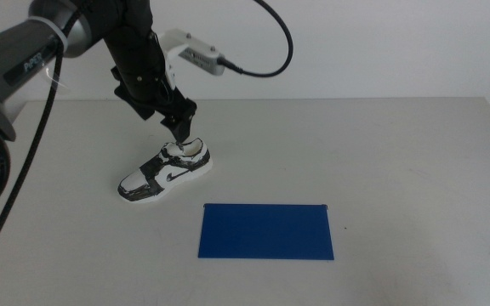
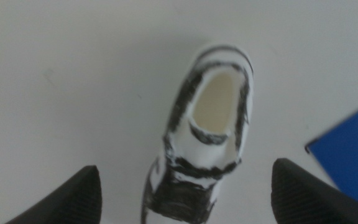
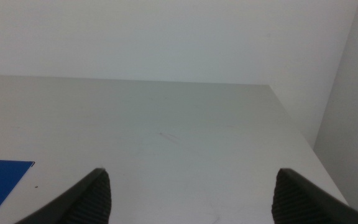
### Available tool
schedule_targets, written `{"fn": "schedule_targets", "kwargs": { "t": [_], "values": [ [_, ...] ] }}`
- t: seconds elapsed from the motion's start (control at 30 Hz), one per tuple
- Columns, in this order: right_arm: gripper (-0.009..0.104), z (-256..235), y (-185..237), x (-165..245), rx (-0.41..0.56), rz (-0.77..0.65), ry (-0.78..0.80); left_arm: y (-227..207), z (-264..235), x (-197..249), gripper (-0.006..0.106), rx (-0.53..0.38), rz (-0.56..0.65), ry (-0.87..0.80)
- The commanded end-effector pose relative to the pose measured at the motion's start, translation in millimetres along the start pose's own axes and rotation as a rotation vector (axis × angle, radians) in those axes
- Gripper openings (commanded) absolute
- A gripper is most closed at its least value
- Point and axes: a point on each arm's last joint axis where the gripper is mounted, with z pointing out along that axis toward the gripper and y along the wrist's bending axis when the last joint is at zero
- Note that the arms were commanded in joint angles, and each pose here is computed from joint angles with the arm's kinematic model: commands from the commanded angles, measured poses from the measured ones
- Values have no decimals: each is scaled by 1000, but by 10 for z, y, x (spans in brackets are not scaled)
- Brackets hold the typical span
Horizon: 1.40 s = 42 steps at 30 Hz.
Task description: Use one arm to grab the shoe from the table and place it on the mat.
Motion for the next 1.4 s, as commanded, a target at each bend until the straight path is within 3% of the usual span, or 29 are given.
{"fn": "schedule_targets", "kwargs": {
  "t": [0.0, 0.6, 0.97, 1.17, 1.37],
  "values": [
    [66, -27, -8, -113, 12, -21, -109, -84, -261, 63, 93, 33, 12, 14],
    [66, -27, -8, -113, 12, -21, -109, -71, 425, 112, 93, 102, 76, 150],
    [66, -27, -8, -113, 12, -21, -109, -88, 478, 97, 91, 125, 85, 137],
    [66, -27, -8, -113, 12, -21, -109, -79, 478, 100, 69, 116, 88, 141],
    [66, -27, -8, -113, 12, -21, -109, -74, 478, 103, 28, 111, 89, 143]
  ]
}}
